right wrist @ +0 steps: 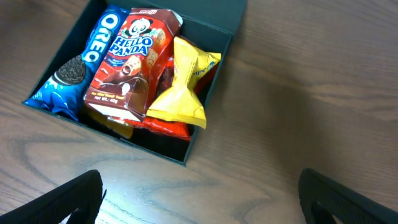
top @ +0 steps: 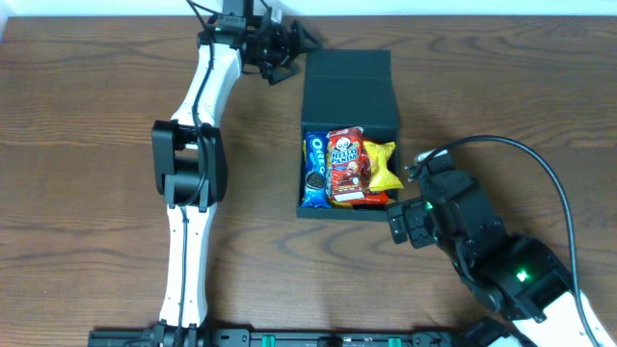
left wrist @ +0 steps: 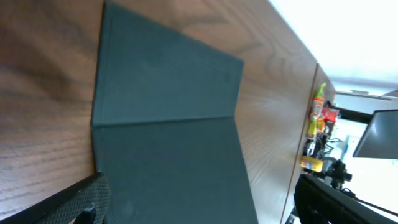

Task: Pack container
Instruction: 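Raise the left arm and reach to the black box's lid, then grasp the lid edge with the left gripper and swing it over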

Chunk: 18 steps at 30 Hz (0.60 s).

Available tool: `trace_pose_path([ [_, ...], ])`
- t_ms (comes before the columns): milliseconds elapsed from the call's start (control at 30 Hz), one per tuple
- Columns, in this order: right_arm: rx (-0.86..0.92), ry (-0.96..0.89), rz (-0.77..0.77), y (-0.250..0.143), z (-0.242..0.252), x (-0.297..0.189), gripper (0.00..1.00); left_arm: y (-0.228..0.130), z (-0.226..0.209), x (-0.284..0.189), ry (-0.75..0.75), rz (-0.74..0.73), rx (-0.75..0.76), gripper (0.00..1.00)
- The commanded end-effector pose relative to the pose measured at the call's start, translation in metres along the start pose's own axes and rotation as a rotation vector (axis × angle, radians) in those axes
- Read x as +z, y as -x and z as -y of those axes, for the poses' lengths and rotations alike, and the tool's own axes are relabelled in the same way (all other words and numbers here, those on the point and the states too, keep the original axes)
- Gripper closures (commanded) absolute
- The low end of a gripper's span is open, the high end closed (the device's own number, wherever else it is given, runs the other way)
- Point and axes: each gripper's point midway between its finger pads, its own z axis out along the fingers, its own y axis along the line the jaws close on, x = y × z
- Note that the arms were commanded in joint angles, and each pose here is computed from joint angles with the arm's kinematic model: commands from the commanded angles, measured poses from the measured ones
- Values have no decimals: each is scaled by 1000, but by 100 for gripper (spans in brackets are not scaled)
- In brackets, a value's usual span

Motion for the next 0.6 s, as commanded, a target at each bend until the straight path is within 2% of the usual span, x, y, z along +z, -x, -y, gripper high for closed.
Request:
trace_pose_path([
  [0,12,-10,-1,0,4,1,1,4,-18,-1,74,24,-24,5],
  [233,11,-11,-3,-1,4,1,1,-10,-38,-1,164,-14,-52,5],
  [567,10,-12,-8,-2,4,1,1,-26,-27,17,170,-47,-21,5],
])
